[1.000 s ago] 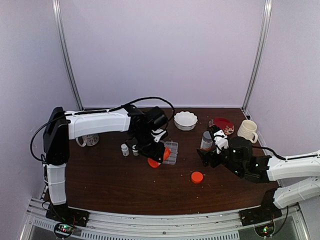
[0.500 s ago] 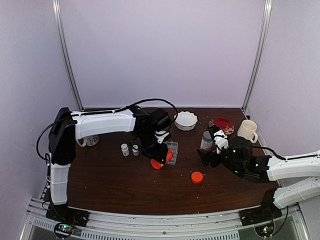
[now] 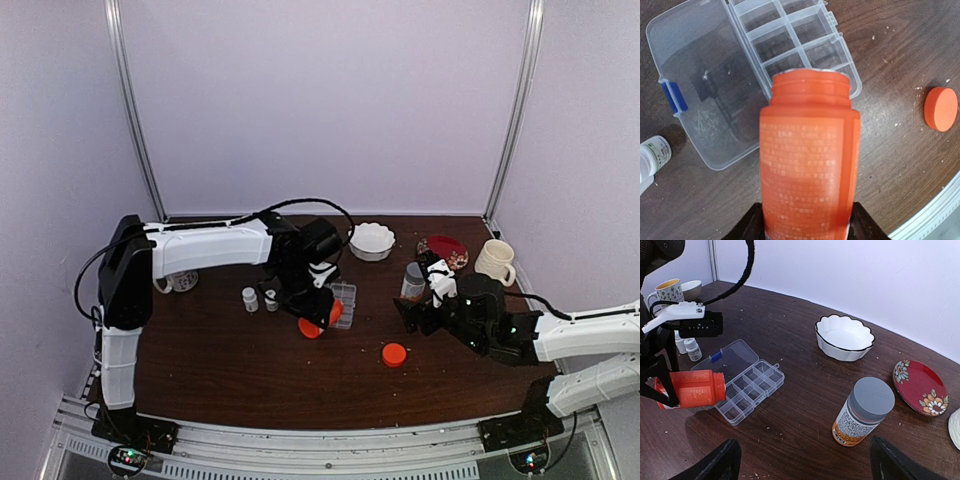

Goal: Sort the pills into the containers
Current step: Pour the pill into the compartment of the pill container.

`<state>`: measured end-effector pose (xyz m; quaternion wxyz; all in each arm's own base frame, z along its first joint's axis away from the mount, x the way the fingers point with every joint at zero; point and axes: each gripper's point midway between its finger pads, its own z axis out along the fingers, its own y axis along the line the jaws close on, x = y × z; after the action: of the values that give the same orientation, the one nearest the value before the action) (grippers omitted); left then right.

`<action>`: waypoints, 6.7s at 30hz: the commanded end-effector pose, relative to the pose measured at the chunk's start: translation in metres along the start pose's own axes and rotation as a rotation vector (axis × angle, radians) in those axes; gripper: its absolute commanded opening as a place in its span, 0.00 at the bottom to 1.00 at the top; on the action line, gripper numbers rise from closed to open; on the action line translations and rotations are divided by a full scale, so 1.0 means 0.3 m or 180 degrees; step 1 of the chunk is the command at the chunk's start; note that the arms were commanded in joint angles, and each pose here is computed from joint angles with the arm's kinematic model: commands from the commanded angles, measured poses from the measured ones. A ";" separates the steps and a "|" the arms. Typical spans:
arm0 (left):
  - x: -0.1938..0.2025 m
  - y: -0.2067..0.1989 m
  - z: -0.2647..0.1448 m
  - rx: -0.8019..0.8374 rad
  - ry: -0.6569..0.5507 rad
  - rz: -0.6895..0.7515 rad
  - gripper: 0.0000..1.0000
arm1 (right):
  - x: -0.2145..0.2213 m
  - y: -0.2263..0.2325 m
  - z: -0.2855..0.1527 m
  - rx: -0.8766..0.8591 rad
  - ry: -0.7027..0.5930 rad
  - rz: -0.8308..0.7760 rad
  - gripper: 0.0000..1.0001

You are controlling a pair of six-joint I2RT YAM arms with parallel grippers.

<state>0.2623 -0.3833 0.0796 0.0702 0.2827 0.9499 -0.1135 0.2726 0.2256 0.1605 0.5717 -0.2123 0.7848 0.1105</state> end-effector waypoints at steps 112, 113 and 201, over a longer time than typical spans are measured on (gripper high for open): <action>-0.024 -0.033 -0.043 0.0161 -0.0018 0.0058 0.00 | -0.013 -0.012 0.010 0.0081 0.0027 -0.0078 0.92; -0.018 0.001 -0.039 -0.0025 0.0034 0.0033 0.00 | -0.014 -0.013 0.009 0.0082 0.0025 -0.0073 0.92; 0.009 0.031 -0.028 -0.0282 0.0388 0.0156 0.00 | -0.009 -0.010 0.019 0.0093 0.0072 -0.0125 0.91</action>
<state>0.2616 -0.3785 0.0918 0.0406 0.3131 0.9472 -0.0549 0.2738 0.2271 0.1504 0.5572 -0.2297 0.7925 0.0933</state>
